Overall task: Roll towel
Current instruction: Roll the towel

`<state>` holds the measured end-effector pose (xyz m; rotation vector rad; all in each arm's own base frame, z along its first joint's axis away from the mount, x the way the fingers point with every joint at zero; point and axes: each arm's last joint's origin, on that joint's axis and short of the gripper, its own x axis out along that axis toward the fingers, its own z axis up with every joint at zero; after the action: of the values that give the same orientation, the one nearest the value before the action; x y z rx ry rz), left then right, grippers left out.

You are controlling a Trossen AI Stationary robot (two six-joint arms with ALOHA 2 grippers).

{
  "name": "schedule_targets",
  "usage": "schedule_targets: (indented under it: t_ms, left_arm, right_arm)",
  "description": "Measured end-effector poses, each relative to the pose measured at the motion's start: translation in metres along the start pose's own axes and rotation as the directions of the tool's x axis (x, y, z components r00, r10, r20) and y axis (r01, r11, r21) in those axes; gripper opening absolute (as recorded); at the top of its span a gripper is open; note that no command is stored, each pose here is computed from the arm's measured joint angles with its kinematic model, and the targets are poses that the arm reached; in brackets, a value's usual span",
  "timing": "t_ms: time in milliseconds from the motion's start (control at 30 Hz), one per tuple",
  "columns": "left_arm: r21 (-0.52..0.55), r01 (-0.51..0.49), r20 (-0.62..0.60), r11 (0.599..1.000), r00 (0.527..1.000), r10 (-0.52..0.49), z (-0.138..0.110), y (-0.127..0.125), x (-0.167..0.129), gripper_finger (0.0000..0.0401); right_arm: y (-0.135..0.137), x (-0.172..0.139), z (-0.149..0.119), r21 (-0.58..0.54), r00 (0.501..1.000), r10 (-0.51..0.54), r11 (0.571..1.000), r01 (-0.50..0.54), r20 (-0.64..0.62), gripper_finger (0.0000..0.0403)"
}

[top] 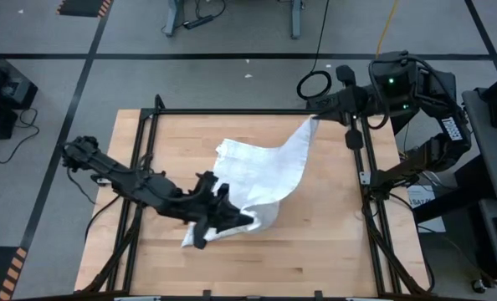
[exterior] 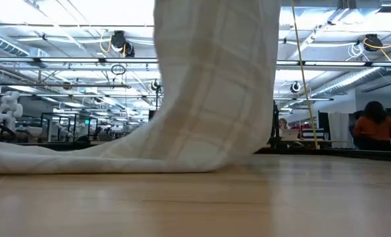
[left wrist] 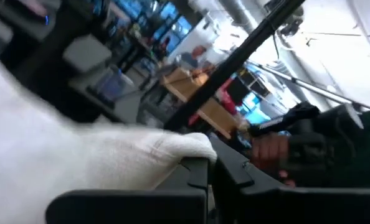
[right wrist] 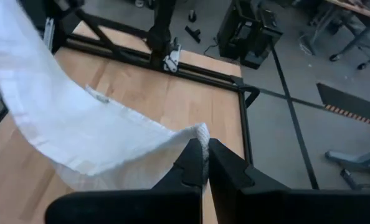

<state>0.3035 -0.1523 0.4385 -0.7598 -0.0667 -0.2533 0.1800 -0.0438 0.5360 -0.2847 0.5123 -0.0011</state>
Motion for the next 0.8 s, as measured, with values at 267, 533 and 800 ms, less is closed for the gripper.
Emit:
schedule_targets:
  t_ms: [267,533,800]
  left_arm:
    - [0.170,0.053,0.032,0.984,0.998,-0.059,0.008,-0.024,0.003,0.0003]
    - [0.428,-0.302,0.237,0.852,0.947,0.216,0.060,-0.024,-0.047,0.0003]
    - [0.494,-0.562,0.511,0.663,0.805,0.302,0.144,0.003,-0.096,0.0003]
  right_arm:
    - [0.004,-0.035,0.005,0.173,0.995,-0.034,0.985,0.018,0.091,0.0002]
    - [-0.005,-0.051,0.028,0.255,0.931,-0.179,0.962,0.098,0.317,0.0002]
    - [-0.041,-0.031,0.053,0.285,0.766,-0.464,0.884,0.370,0.445,0.0002]
